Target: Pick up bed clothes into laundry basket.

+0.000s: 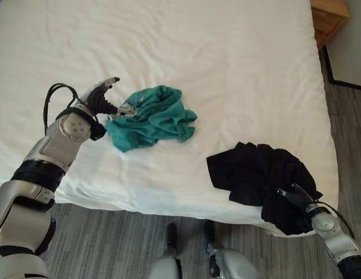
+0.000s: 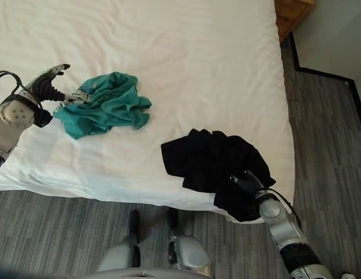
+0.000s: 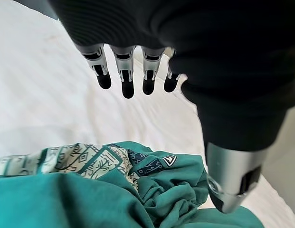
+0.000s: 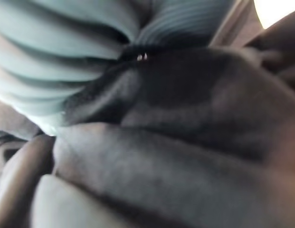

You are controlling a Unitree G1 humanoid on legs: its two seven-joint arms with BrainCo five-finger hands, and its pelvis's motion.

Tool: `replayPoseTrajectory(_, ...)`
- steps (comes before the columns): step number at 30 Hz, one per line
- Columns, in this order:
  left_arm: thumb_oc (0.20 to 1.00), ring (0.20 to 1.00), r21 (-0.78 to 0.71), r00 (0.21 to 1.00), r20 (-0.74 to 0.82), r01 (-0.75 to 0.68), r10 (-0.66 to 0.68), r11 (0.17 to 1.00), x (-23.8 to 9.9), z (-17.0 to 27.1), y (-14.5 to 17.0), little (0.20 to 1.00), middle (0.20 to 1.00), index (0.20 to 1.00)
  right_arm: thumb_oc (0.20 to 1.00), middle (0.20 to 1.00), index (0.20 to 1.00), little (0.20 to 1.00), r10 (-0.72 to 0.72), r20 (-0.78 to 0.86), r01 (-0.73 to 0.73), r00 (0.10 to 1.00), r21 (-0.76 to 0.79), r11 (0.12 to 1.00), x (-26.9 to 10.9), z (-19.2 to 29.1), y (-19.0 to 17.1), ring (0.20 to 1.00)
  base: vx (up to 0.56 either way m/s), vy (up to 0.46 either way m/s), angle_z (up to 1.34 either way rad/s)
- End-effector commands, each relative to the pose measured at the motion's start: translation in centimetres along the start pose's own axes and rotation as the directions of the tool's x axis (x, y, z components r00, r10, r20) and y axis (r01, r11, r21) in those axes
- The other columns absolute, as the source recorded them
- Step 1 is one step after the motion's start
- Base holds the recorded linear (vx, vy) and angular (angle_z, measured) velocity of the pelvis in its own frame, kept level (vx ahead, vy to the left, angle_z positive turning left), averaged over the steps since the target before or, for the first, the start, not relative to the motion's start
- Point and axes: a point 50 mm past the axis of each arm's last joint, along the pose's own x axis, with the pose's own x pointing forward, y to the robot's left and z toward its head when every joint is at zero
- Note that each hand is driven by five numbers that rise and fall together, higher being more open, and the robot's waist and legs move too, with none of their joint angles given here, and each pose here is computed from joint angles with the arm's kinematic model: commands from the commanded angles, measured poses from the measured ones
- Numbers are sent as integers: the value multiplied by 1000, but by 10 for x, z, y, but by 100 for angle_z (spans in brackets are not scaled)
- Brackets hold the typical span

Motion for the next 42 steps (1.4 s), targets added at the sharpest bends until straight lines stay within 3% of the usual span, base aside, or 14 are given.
replayPoseTrajectory(1,1000,1000,69,991,15,-137,136,988,11,12,32,1000,1000,1000,200,200,200,200,-10,-9,10,1000,13,1000,-2,-4,1,200,-32,-8,-11)
replayPoseTrajectory(7,1000,1000,137,993,-28,-109,114,985,17,9,25,1000,1000,1000,200,200,200,200,-14,6,14,1000,15,1000,-1,-1,4,200,-15,-1,-13)
replayPoseTrajectory(11,1000,1000,235,998,-5,-54,57,970,19,16,4,1000,1000,1000,200,200,200,200,-33,10,33,999,16,999,-3,-1,3,200,-27,1,-8)
replayPoseTrajectory(12,815,815,282,1000,-9,-16,20,959,18,15,-6,815,815,815,200,200,200,200,-40,12,40,999,13,999,-3,-1,1,200,-15,1,-5)
replayPoseTrajectory(13,448,448,306,1000,-7,0,3,952,18,15,-15,448,448,448,200,200,200,200,-46,17,46,999,9,999,-4,-1,0,200,-18,-2,-3)
replayPoseTrajectory(14,222,222,299,1000,-13,13,-10,954,17,13,-23,222,222,222,200,200,200,200,-51,22,51,998,8,999,-4,0,-1,200,0,0,0)
replayPoseTrajectory(15,200,200,272,998,-25,69,-65,960,12,8,-48,200,200,200,200,200,200,200,-63,31,63,998,9,998,-5,2,-3,200,0,0,0)
replayPoseTrajectory(19,200,200,169,991,-36,131,-127,977,-4,-3,-82,200,200,200,200,200,200,200,-78,23,78,997,11,997,-8,-1,-6,200,0,0,0)
replayPoseTrajectory(22,200,200,-45,983,-68,168,-171,985,-34,-22,-115,200,200,200,200,200,200,200,-100,5,100,995,24,995,-12,-5,-8,200,4,0,-1)
replayPoseTrajectory(24,200,200,-374,972,-133,133,-195,918,-77,-43,-150,200,200,200,200,200,200,200,-127,-23,129,992,156,979,-14,-10,-4,200,32,10,-2)
replayPoseTrajectory(28,200,200,-695,964,-187,4,-187,719,-122,-52,-172,200,200,200,200,200,200,200,-164,11,131,986,547,827,-14,-5,8,200,48,3,12)
replayPoseTrajectory(31,200,200,-819,960,-227,-99,-162,565,-156,-58,-173,200,200,200,200,200,200,200,-220,118,71,968,717,694,-18,16,5,200,72,-15,24)
replayPoseTrajectory(36,200,200,-873,978,-188,-125,-89,472,-160,-45,-161,200,200,200,200,200,200,200,-267,206,-10,941,808,589,-25,37,2,200,59,-8,27)
replayPoseTrajectory(42,200,200,-891,982,-190,-161,-27,424,-175,-41,-152,200,200,200,200,200,200,200,-305,318,-80,898,798,597,-35,61,-9,200,26,9,5)
